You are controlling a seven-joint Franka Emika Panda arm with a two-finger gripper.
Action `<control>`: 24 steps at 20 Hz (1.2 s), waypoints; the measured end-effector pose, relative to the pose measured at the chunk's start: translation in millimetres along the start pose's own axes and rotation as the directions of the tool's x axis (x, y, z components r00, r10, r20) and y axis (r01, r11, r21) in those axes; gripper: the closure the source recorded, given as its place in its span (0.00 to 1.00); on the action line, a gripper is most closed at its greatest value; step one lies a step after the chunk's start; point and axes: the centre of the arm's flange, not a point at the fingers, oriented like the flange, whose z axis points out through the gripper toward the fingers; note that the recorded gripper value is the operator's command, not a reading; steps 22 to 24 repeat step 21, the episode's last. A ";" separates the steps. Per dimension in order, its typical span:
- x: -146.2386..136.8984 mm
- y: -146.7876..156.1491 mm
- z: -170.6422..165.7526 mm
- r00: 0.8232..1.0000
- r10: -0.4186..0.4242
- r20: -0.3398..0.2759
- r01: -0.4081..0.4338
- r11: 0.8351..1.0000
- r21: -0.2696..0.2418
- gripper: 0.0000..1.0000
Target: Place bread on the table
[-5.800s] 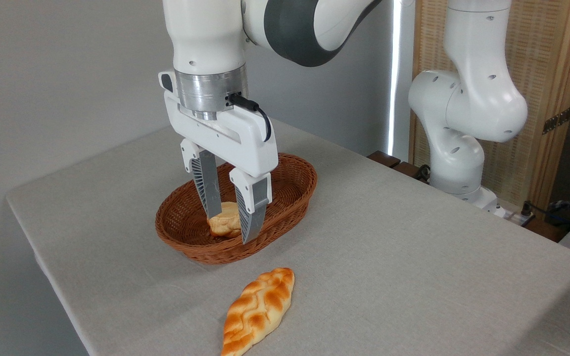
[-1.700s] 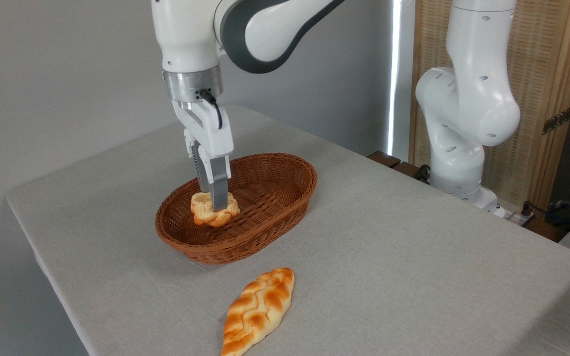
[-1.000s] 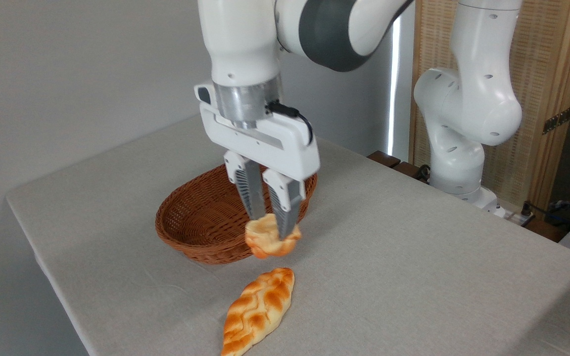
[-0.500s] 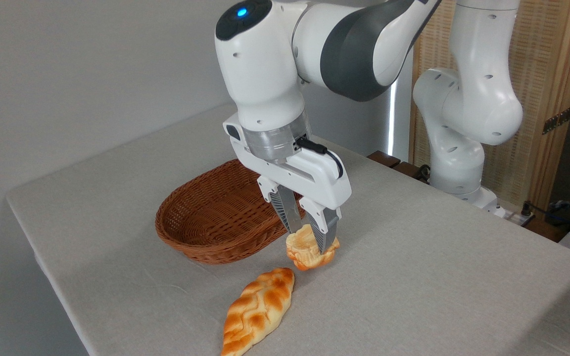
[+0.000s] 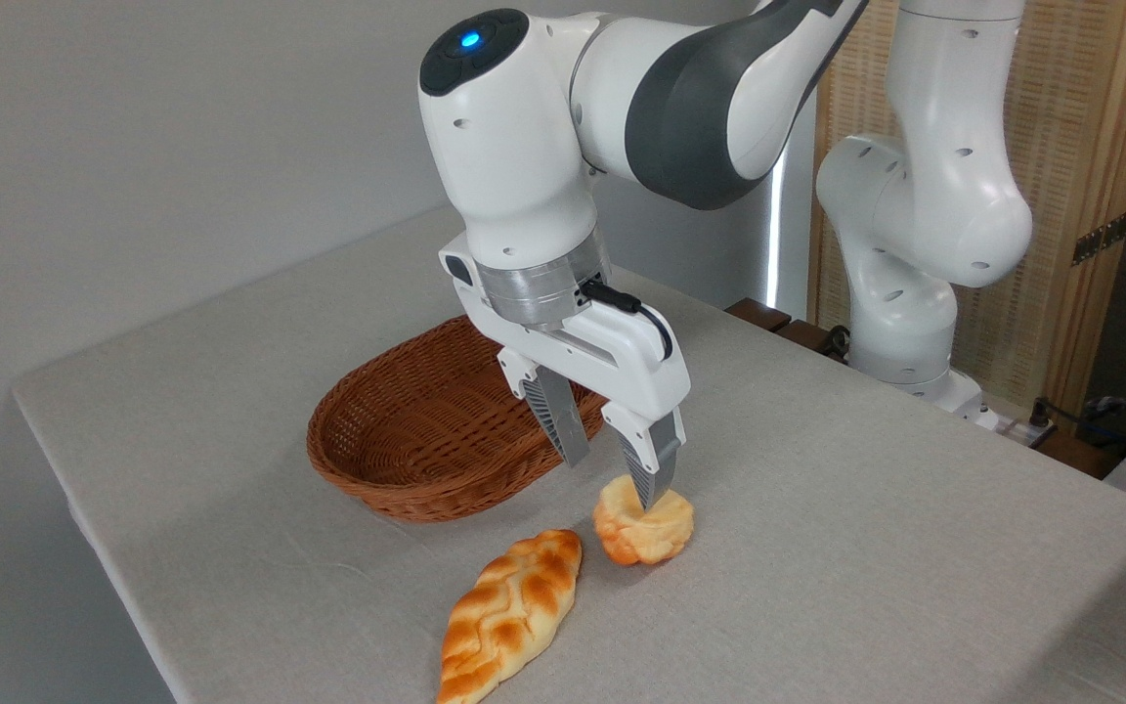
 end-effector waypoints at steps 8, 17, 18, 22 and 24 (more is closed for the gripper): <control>12.4 0.4 -16.8 0.997 0.019 -0.069 -0.014 0.998 0.068 0.00; 47.4 24.2 -63.3 0.980 0.103 -0.173 -0.071 0.981 0.181 0.00; 48.0 24.6 -65.3 0.978 0.101 -0.182 -0.068 0.982 0.177 0.00; 49.3 25.0 -72.7 0.974 0.098 -0.204 -0.062 0.983 0.174 0.00; 49.3 25.0 -72.7 0.974 0.098 -0.204 -0.062 0.983 0.174 0.00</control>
